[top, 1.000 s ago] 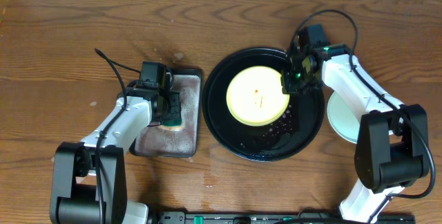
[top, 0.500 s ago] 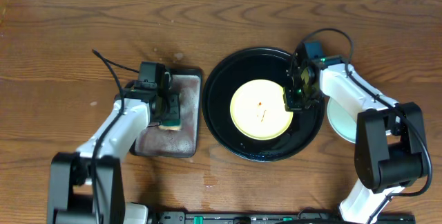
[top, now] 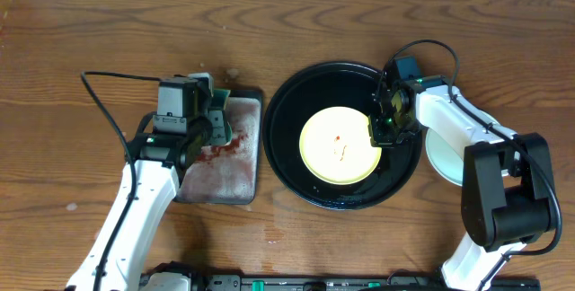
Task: Clean dirty plates on tray and stack at the side
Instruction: 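Slide the yellow plate to the center of the black tray with the right gripper, then lift the sponge out of the soapy tray with the left gripper, then lower the sponge back over the soapy tray with the left gripper, then carry the sponge with the left gripper onto the yellow plate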
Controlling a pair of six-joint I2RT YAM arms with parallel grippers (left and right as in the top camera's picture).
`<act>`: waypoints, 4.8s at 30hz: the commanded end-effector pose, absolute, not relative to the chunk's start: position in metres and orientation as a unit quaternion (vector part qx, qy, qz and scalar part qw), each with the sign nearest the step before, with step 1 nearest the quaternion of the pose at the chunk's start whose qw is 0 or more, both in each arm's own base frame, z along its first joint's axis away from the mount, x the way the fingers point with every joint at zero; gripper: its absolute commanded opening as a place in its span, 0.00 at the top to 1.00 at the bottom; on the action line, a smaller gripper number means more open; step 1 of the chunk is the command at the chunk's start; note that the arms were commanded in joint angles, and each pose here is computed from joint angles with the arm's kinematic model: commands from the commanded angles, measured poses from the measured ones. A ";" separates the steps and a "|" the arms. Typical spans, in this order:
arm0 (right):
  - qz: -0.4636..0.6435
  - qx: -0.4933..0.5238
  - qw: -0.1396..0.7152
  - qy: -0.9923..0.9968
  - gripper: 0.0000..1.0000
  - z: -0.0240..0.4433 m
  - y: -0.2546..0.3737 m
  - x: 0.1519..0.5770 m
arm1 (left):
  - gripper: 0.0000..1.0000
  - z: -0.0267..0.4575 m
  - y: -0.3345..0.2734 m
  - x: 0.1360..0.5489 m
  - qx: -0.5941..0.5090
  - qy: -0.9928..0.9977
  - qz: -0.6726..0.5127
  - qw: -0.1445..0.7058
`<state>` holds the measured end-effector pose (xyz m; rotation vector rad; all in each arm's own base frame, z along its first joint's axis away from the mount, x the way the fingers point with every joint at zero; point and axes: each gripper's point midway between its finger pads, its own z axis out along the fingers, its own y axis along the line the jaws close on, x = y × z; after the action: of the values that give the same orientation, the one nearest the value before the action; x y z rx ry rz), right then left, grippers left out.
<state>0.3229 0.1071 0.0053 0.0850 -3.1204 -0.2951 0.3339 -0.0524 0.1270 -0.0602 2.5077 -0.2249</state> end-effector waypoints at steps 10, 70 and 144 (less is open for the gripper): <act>-0.089 0.036 0.004 -0.995 0.99 0.003 0.108 0.320 | 0.93 0.144 -0.055 0.340 -0.023 0.938 -0.097 0.332; -0.089 0.036 0.005 -0.995 0.99 0.003 0.108 0.319 | 0.93 0.166 -0.062 0.383 -0.059 0.832 -0.451 0.319; -0.089 0.036 0.006 -0.995 0.99 0.003 0.108 0.319 | 0.93 0.119 -0.155 0.351 0.068 0.966 -0.096 0.228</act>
<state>0.3228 0.1073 0.0052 0.0862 -3.1204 -0.2945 0.3523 -0.1337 0.1213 0.1153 2.6641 -0.2317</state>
